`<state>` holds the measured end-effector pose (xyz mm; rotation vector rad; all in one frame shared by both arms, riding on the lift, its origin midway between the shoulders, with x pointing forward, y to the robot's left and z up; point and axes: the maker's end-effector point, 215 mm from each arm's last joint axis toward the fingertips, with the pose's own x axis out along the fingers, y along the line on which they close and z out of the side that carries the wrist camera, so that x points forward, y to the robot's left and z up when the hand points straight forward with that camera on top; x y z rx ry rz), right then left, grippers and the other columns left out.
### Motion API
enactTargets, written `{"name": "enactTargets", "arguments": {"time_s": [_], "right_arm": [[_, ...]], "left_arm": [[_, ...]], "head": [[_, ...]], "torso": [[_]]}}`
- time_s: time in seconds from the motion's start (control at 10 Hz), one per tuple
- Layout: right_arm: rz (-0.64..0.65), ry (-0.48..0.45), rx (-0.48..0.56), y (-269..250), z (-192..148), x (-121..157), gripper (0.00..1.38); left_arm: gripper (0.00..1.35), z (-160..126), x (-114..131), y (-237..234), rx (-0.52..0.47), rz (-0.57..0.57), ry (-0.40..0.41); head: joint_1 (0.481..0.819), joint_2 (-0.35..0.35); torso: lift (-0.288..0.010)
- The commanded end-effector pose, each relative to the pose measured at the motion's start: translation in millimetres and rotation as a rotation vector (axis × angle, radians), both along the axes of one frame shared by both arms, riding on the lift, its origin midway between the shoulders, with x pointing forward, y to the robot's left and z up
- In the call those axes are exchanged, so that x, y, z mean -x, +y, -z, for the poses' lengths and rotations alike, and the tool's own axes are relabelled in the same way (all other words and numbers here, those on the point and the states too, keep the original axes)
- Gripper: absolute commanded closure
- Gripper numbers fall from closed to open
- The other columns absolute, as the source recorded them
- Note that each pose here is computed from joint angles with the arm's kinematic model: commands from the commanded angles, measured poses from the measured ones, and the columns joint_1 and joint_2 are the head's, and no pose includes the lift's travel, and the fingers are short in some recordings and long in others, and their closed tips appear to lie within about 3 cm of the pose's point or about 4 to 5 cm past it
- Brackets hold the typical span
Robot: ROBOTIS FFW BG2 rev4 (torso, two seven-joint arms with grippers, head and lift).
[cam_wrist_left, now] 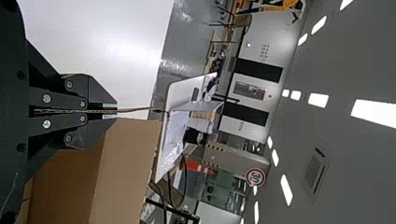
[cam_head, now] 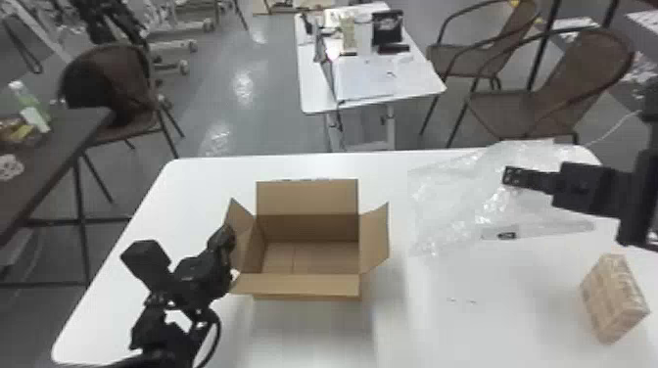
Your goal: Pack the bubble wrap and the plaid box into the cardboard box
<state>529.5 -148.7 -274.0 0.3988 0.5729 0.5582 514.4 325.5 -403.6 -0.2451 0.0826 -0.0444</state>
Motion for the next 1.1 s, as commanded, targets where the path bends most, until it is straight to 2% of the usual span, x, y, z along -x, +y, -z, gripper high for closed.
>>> {"name": "enactTargets", "arguments": {"time_s": [0.0, 0.2, 0.3, 0.4, 0.6, 0.8, 1.0], "right_arm": [[-0.078, -0.042, -0.09, 25, -43, 8, 1.29], [-0.116, -0.098, -0.118, 39, -85, 12, 1.29], [-0.137, -0.093, -0.147, 50, -87, 11, 1.29], [-0.159, -0.045, -0.185, 70, -71, 6, 1.29], [-0.295, 0.049, -0.272, 130, -38, 5, 1.29], [-0.352, 0.075, -0.33, 160, -20, -3, 1.29], [-0.366, 0.108, -0.422, 177, -5, -8, 1.29]], "left_arm": [[1.21, 1, -1, -3, -0.001, 0.003, 0.003], [1.21, -1, -5, -7, -0.008, 0.012, 0.004], [1.21, 0, -5, -9, -0.011, 0.016, 0.007], [1.21, 0, -5, -9, -0.011, 0.017, 0.008], [1.21, 0, -8, -14, -0.007, 0.026, 0.008], [1.21, 2, -9, -18, -0.006, 0.032, 0.012], [1.21, 3, -9, -18, -0.011, 0.032, 0.014]], "head": [[0.695, 0.181], [0.695, 0.205], [0.695, 0.213], [0.695, 0.218], [0.694, 0.253], [0.695, 0.307], [0.695, 0.329]], "torso": [[-0.065], [-0.065], [-0.065], [-0.065], [-0.065], [-0.065], [-0.065]]}}
